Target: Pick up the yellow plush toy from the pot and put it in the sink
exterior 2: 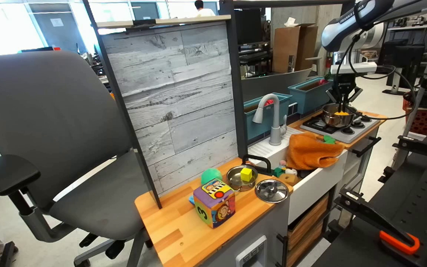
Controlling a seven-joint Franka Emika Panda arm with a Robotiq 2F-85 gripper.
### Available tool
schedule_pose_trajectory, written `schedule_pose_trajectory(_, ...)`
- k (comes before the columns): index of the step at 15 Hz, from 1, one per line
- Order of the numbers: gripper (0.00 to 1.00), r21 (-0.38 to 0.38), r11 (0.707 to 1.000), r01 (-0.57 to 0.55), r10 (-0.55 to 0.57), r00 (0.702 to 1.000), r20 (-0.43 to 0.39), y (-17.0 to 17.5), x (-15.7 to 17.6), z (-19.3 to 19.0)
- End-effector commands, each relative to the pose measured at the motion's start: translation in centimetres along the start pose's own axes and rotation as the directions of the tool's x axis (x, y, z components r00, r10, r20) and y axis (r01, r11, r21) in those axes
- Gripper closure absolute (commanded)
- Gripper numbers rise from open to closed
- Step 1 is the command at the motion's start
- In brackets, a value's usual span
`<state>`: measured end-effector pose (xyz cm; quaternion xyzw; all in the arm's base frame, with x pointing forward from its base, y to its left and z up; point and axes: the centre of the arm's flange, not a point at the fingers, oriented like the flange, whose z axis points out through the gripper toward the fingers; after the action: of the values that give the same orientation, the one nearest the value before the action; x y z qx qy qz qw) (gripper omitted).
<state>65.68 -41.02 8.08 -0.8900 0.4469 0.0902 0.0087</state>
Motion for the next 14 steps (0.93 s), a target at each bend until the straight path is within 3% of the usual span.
schedule_pose_trajectory(1, 1.0, -0.015, 1.0, -0.021, 0.021, 1.0, -0.019, -0.7, 3.2, 0.1)
schedule_pose_trajectory(9, 1.0, 0.003, 0.998, 0.062, -0.062, 0.998, 0.031, 1.6, 0.2, -3.3)
schedule_pose_trajectory(14, 1.0, 0.114, 0.983, 0.146, -0.138, 0.988, -0.074, 2.8, -1.9, -9.3)
